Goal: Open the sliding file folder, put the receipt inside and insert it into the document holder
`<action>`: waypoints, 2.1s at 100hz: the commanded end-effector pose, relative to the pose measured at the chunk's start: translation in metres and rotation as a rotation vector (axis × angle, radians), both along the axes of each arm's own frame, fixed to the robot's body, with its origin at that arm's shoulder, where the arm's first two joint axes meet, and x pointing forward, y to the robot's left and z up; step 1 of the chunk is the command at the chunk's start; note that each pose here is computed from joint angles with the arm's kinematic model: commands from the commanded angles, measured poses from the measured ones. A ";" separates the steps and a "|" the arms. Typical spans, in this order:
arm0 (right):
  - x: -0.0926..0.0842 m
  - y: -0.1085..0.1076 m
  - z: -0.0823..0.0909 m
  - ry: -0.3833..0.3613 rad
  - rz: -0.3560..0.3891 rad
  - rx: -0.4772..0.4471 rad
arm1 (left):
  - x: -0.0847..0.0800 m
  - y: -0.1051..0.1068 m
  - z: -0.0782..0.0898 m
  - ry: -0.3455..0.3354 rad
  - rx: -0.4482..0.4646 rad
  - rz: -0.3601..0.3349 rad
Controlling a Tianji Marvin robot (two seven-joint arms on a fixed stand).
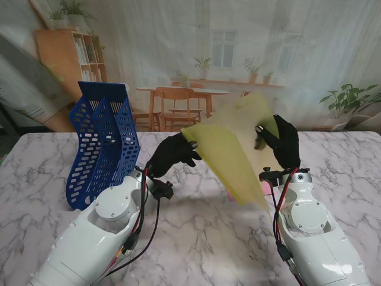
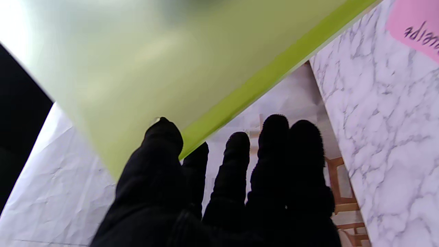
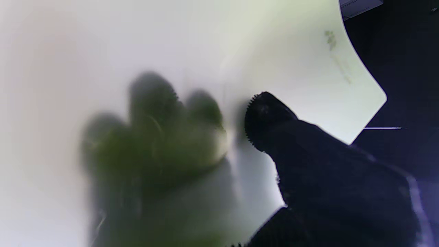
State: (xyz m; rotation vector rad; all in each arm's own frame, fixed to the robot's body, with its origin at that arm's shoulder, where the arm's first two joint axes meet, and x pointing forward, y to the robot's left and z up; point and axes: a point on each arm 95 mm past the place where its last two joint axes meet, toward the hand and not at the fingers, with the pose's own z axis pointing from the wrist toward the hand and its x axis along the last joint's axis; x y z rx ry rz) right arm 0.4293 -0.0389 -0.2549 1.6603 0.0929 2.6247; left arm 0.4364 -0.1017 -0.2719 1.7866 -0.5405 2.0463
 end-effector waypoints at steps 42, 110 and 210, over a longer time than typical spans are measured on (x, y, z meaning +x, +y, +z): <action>0.000 0.001 -0.005 0.021 0.014 0.016 | 0.009 0.011 0.010 -0.038 0.002 0.043; 0.003 0.002 0.002 -0.018 -0.007 0.052 | 0.001 -0.015 -0.012 0.052 -0.003 0.033; 0.013 0.013 0.040 -0.080 0.046 0.116 | -0.013 -0.044 -0.028 0.116 -0.004 -0.031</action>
